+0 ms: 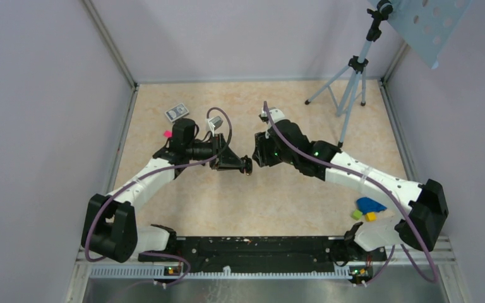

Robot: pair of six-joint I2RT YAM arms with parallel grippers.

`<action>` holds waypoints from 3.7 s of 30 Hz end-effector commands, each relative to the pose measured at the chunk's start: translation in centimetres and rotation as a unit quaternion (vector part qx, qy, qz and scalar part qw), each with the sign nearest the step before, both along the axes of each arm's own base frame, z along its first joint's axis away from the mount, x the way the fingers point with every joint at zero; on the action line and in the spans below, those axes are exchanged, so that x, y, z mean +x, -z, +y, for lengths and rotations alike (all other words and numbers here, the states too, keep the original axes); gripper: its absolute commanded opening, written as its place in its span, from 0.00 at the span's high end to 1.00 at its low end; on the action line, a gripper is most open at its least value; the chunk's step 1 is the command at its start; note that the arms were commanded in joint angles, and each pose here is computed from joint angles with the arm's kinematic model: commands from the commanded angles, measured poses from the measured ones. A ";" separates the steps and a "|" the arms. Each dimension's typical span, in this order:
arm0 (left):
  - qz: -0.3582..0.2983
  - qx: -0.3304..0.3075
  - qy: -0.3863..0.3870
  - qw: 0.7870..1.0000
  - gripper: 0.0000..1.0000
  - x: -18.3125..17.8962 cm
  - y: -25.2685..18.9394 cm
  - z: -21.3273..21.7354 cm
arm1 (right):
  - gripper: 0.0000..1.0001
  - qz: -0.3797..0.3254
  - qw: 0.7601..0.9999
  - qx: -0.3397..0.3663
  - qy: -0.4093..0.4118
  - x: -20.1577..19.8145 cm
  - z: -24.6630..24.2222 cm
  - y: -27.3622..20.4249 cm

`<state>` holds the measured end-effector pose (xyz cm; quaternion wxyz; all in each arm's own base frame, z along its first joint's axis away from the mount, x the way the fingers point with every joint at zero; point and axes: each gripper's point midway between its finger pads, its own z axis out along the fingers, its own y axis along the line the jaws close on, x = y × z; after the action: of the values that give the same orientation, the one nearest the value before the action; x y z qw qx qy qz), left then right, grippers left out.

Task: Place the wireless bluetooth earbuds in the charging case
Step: Adjust the right earbud in the right side groove of the charging case.

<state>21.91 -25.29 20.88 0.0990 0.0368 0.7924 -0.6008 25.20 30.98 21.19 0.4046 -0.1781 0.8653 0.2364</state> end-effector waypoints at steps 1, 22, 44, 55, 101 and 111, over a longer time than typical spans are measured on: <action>-0.041 -0.017 0.005 0.999 1.00 0.6 -1.6 -0.3 | 0.61 -0.001 1.000 0.005 -0.017 -1.2 -0.1 -0.5; -0.040 -0.016 0.006 0.999 1.00 0.4 -1.5 -0.2 | 0.52 -0.038 0.998 0.053 -0.025 0.2 2.7 -4.4; -0.042 -0.018 0.009 0.999 1.00 0.4 -1.6 -0.2 | 0.50 -0.018 1.000 0.018 -0.014 1.0 3.1 -1.9; -0.040 -0.017 0.008 0.999 1.00 0.5 -1.4 -0.3 | 0.52 -0.020 1.000 0.006 -0.001 0.6 1.6 -1.7; -0.038 -0.017 0.007 0.999 1.00 0.8 -1.4 -0.4 | 0.57 0.000 1.000 -0.001 -0.009 -0.9 0.4 0.0; -0.040 -0.017 0.008 0.999 1.00 0.7 -1.5 -0.4 | 0.57 0.004 1.000 -0.001 -0.012 -0.8 0.7 0.5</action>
<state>21.90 -25.33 20.53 0.0915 0.0332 0.7945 -0.5994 25.48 31.18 21.06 0.4135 -0.1735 0.8642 0.2282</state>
